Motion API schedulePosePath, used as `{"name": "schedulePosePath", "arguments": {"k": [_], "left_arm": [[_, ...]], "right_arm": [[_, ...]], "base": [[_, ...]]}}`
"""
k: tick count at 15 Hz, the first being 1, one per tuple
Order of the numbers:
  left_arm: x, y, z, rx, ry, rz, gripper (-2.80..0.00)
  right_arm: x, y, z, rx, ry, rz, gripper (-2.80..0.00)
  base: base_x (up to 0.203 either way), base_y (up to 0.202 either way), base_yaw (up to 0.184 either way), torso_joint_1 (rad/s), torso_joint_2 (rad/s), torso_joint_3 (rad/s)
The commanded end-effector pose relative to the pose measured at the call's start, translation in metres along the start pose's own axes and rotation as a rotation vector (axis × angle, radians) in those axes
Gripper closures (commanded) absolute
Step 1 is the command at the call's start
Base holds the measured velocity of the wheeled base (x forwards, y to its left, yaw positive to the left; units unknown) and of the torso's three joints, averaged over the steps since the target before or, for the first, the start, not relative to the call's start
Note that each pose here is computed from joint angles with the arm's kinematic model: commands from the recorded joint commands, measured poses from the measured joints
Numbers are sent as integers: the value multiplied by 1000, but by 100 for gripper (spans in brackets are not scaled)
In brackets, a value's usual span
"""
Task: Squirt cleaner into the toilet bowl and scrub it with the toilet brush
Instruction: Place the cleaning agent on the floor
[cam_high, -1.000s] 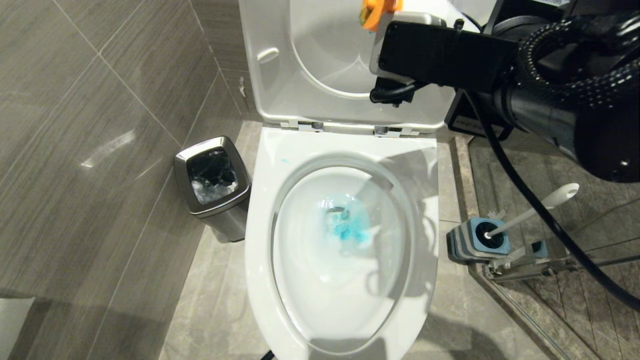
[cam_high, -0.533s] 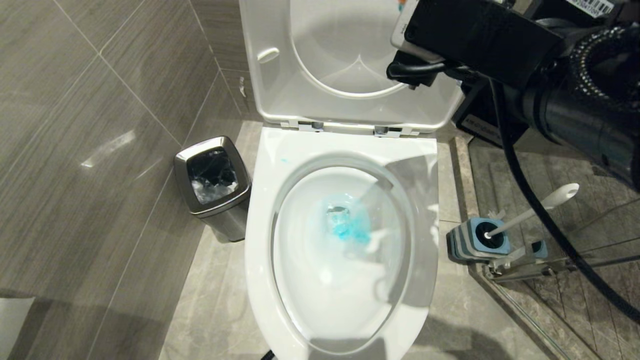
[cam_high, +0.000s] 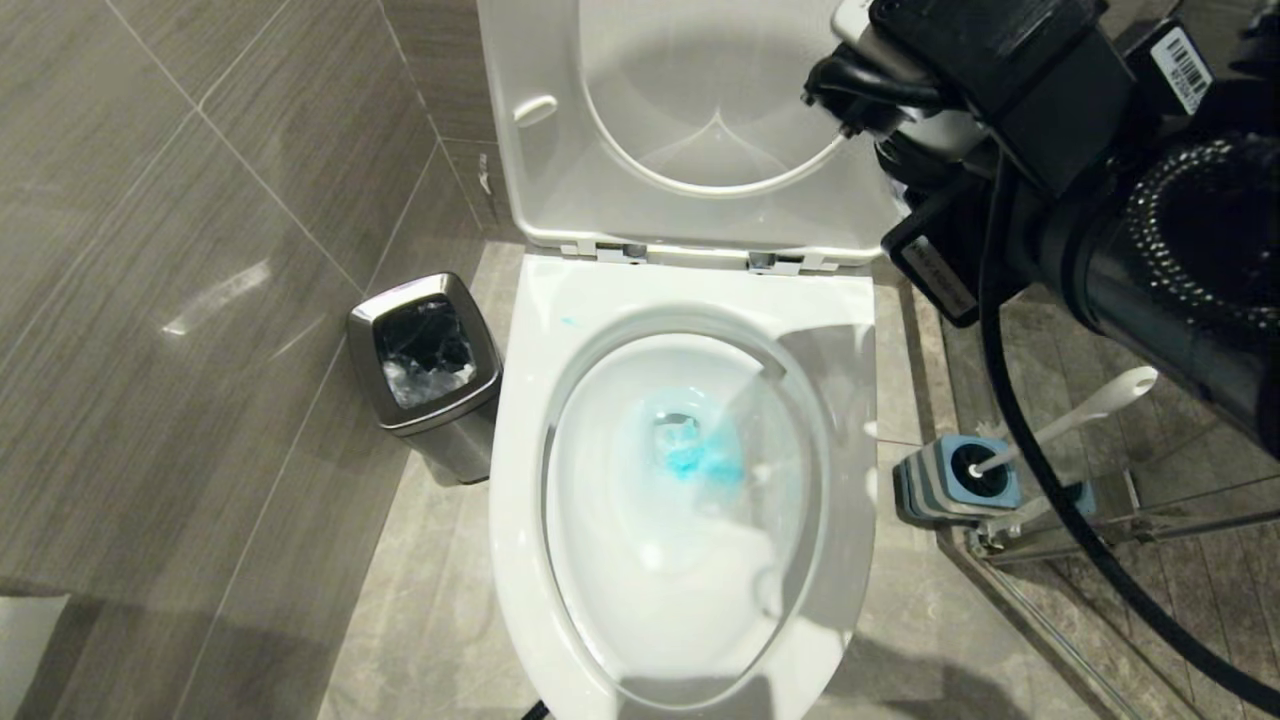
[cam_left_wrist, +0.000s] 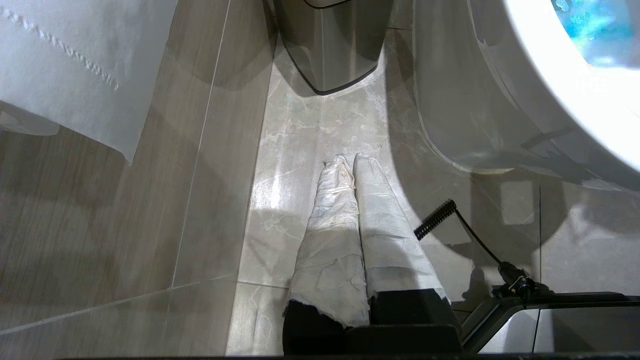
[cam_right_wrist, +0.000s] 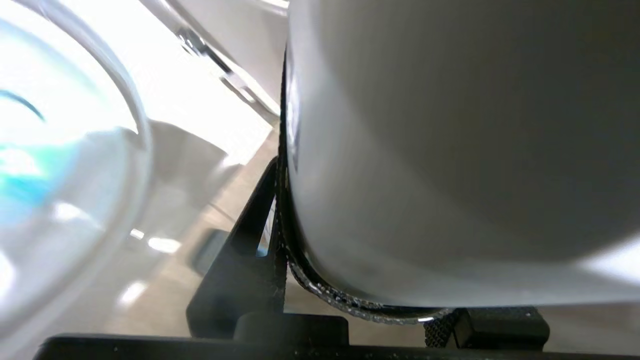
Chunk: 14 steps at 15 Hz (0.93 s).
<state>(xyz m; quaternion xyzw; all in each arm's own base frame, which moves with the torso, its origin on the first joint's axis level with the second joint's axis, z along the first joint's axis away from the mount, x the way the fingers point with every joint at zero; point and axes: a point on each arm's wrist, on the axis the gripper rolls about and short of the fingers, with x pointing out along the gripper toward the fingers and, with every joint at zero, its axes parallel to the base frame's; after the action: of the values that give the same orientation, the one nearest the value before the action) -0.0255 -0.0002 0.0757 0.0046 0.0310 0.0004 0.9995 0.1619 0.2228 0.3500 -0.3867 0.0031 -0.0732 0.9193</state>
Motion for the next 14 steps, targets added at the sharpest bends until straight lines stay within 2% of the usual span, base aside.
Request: {"name": "schedulePosePath", "arguments": {"k": [1,6,7,10,14], "left_arm": [[0,0,0,0,1,0,0],[0,0,0,0,1,0,0],[0,0,0,0,1,0,0],[0,0,0,0,1,0,0],[0,0,0,0,0,0,0]], "right_arm": [[0,1,0,77,2,-1,0],[-3,-7,-6,303,3,-7,0],[-5,-10,-11,326,5,-8,0],[-11,-26,-37,333,27,-28,0],[-25,-41,-77,301,53,-38,0]], "base": [[0,0,0,0,0,0],[0,0,0,0,0,0],[0,0,0,0,0,0],[0,0,0,0,0,0],[0,0,0,0,0,0]]}}
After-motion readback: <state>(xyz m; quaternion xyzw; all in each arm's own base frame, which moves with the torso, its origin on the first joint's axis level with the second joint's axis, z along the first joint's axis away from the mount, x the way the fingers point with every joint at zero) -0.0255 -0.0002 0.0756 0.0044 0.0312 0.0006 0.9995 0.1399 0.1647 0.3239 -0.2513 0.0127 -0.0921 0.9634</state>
